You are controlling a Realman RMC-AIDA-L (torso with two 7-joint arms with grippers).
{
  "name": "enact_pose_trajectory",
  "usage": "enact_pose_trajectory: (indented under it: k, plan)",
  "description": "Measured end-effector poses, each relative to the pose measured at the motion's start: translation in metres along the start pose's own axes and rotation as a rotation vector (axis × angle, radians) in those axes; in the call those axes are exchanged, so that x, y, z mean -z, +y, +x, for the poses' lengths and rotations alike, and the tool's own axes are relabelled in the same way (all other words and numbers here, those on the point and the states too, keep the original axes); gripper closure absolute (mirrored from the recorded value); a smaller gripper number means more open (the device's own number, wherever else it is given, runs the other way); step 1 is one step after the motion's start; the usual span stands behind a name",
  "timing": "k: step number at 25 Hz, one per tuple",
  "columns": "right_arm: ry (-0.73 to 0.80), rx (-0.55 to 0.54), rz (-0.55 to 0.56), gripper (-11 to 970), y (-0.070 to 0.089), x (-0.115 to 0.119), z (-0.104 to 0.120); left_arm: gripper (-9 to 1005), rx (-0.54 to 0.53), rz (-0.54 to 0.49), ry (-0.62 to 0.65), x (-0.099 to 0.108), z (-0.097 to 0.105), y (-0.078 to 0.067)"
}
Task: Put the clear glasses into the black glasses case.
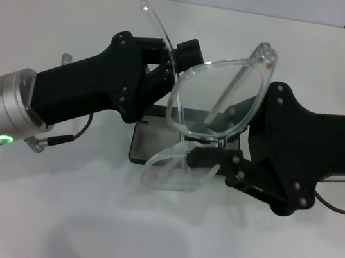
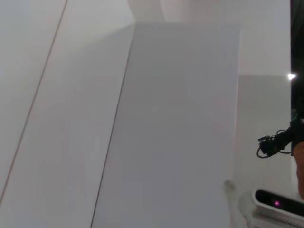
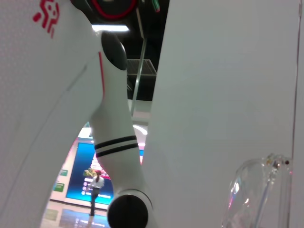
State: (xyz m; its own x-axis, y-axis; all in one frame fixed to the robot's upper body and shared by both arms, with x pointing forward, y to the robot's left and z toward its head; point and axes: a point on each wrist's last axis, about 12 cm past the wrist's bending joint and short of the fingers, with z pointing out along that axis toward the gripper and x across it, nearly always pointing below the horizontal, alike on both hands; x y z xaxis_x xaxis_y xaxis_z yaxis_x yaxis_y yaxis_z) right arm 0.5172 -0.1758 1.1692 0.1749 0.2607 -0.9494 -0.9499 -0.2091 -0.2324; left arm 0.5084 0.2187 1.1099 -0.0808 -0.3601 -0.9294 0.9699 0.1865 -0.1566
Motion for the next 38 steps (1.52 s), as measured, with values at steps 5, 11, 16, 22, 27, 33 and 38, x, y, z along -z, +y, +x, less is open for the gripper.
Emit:
enact_pose_trajectory:
  k: [5,11,16,22,27,33,38]
  plan:
    - [0.019,-0.001,0.028,836,-0.003,0.0,0.002,942,-0.003,0.015,-0.006,-0.001,-0.001,-0.001]
    - [0.035,0.0,0.041,835,-0.006,0.0,0.003,942,-0.007,0.026,-0.01,-0.004,-0.003,0.0]
    - [0.047,-0.003,0.058,833,-0.008,0.001,0.004,942,-0.01,0.05,-0.021,-0.005,-0.005,-0.002]
    - [0.055,-0.002,0.071,832,-0.012,0.001,0.004,942,-0.01,0.054,-0.022,-0.005,-0.005,-0.002]
    - [0.071,-0.004,0.092,831,-0.015,0.001,0.006,942,-0.012,0.065,-0.027,-0.005,-0.006,-0.003]
    - [0.075,-0.006,0.097,829,-0.015,0.001,0.006,942,-0.015,0.06,-0.037,-0.005,-0.008,-0.002]
    - [0.081,-0.018,0.112,828,-0.017,0.001,0.007,942,-0.018,0.067,-0.042,-0.005,-0.008,-0.003]
